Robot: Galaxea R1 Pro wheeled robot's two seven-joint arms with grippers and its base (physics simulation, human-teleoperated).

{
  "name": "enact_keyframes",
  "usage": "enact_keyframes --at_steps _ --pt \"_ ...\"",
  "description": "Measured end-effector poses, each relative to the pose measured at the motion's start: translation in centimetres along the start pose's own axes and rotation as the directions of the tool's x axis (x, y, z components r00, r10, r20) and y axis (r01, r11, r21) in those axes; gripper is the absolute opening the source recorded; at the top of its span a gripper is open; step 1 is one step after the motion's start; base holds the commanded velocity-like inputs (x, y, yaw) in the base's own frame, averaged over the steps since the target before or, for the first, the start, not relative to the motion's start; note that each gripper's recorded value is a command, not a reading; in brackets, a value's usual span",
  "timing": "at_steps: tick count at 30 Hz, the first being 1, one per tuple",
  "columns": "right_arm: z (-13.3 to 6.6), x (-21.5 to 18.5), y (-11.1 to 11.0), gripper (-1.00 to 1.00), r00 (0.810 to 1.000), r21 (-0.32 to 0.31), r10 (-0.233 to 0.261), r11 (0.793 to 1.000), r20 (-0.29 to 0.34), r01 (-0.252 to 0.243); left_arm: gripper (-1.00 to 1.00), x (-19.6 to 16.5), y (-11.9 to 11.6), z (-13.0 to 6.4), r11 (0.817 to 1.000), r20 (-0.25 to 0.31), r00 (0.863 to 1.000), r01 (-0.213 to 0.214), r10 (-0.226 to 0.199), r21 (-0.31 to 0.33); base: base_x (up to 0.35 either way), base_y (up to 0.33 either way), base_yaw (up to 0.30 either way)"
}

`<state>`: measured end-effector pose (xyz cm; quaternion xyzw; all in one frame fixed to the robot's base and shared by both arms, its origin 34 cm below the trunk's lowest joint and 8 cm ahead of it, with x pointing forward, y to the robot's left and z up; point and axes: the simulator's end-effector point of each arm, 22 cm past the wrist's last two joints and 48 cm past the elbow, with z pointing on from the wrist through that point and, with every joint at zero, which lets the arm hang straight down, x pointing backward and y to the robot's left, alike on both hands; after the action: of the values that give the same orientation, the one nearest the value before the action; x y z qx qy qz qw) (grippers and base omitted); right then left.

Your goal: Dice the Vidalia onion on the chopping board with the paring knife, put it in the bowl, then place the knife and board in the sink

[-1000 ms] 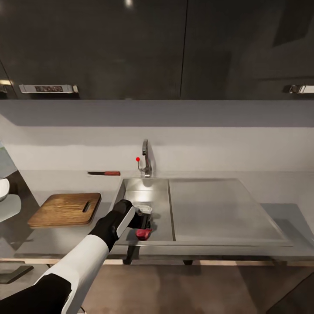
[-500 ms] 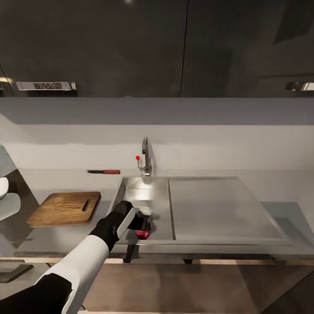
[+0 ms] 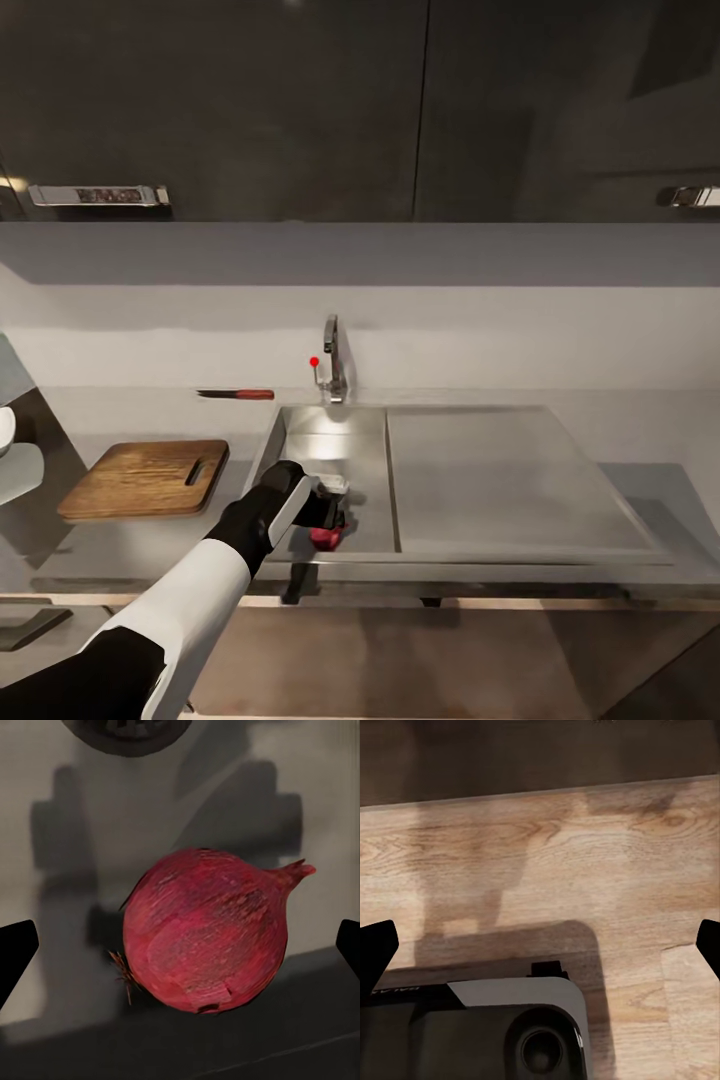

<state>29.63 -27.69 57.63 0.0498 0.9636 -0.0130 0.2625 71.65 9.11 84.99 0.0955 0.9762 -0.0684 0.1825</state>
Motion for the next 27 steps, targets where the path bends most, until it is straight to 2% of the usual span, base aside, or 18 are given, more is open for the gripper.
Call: enact_keyframes --at_steps 13,27 --pt "0.0 0.1 0.0 1.0 1.0 0.0 -0.001 1.0 -0.002 0.001 1.0 0.2 0.0 0.2 1.0 -0.005 1.0 -0.001 0.001 0.0 0.003 -0.003 0.0" --pt "-0.1 0.9 -0.1 1.0 1.0 0.001 -0.003 1.0 -0.022 0.003 1.0 0.8 0.1 1.2 1.0 -0.027 1.0 0.002 -0.002 0.003 0.0 0.0 0.0"
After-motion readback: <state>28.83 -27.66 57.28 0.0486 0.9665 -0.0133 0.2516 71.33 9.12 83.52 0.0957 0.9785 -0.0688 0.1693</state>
